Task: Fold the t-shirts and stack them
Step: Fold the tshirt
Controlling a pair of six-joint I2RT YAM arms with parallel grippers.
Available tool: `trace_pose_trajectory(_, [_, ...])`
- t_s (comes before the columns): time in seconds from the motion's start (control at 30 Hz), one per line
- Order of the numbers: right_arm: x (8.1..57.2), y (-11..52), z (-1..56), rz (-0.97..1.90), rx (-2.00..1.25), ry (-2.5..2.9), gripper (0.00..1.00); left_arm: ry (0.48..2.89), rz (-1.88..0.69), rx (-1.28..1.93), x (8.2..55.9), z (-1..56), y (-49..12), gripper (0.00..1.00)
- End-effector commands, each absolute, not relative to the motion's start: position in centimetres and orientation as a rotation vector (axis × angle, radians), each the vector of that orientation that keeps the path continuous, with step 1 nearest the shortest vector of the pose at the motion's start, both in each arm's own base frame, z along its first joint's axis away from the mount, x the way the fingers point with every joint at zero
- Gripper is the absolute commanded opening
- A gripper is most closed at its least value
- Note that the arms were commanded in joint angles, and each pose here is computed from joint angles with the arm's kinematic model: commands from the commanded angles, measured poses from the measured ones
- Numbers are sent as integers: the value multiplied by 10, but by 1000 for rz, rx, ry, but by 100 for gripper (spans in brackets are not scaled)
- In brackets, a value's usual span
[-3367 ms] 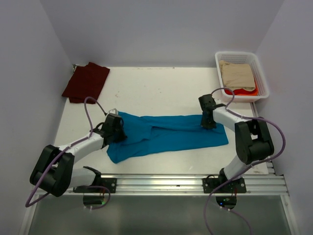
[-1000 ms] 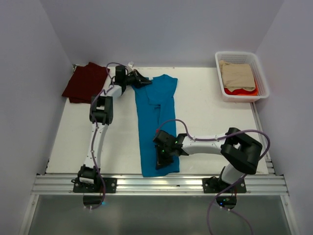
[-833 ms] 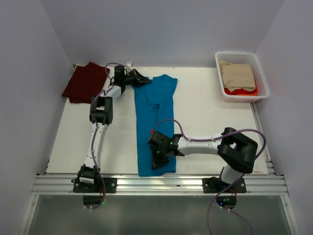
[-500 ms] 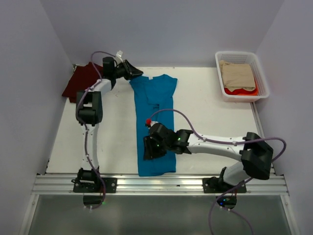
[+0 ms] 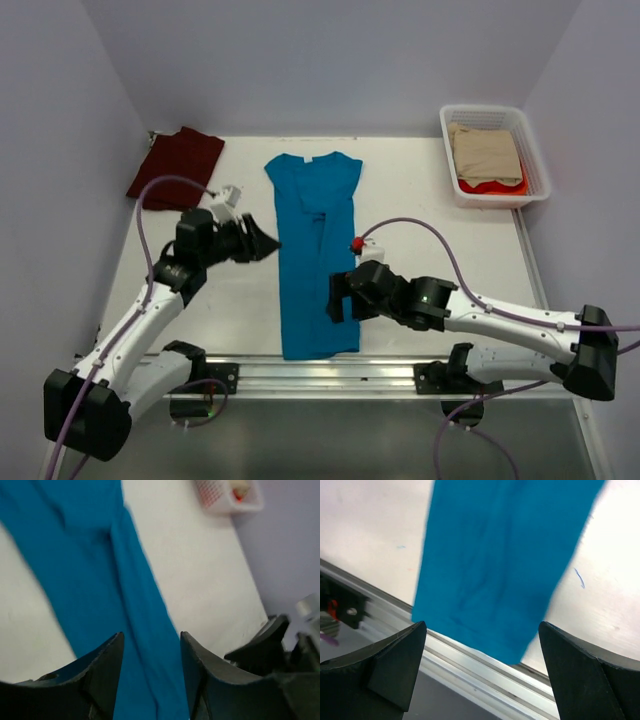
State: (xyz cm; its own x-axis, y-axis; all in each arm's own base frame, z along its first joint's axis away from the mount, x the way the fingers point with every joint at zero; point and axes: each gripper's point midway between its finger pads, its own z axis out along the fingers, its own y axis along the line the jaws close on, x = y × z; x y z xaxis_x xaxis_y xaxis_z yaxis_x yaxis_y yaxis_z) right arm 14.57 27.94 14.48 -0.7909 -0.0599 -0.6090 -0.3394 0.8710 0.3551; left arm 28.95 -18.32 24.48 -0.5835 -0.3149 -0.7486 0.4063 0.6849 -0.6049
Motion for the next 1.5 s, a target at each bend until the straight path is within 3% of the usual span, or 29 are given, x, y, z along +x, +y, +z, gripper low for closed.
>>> trace_pose_trajectory(0.0, [143,241,130,557,-102,2425,99,2371,-922,-121,214,125,-166,50])
trace_pose_trajectory(0.07, [137,227,111,567,-50,2434,96,2364,-946,-132,188,117,-164,50])
trace_pose_trajectory(0.2, [127,225,102,748,102,2399,63,2383,-988,-199,159,102,-160,46])
trace_pose_trajectory(0.3, [122,220,88,765,141,2421,50,2393,-1037,-214,150,91,-162,43])
trace_pose_trajectory(0.5, [122,226,73,714,132,2471,44,2399,-1204,-202,144,74,-182,38])
trace_pose_trajectory(0.73, [120,234,60,669,102,2543,42,2545,-1228,-145,118,47,-205,34])
trace_pose_trajectory(1.1, [95,240,40,791,169,2652,40,2841,-1102,-56,51,16,-206,34])
trace_pose_trajectory(1.47, [83,242,27,821,194,2720,41,2923,-880,-181,44,-1,-178,36])
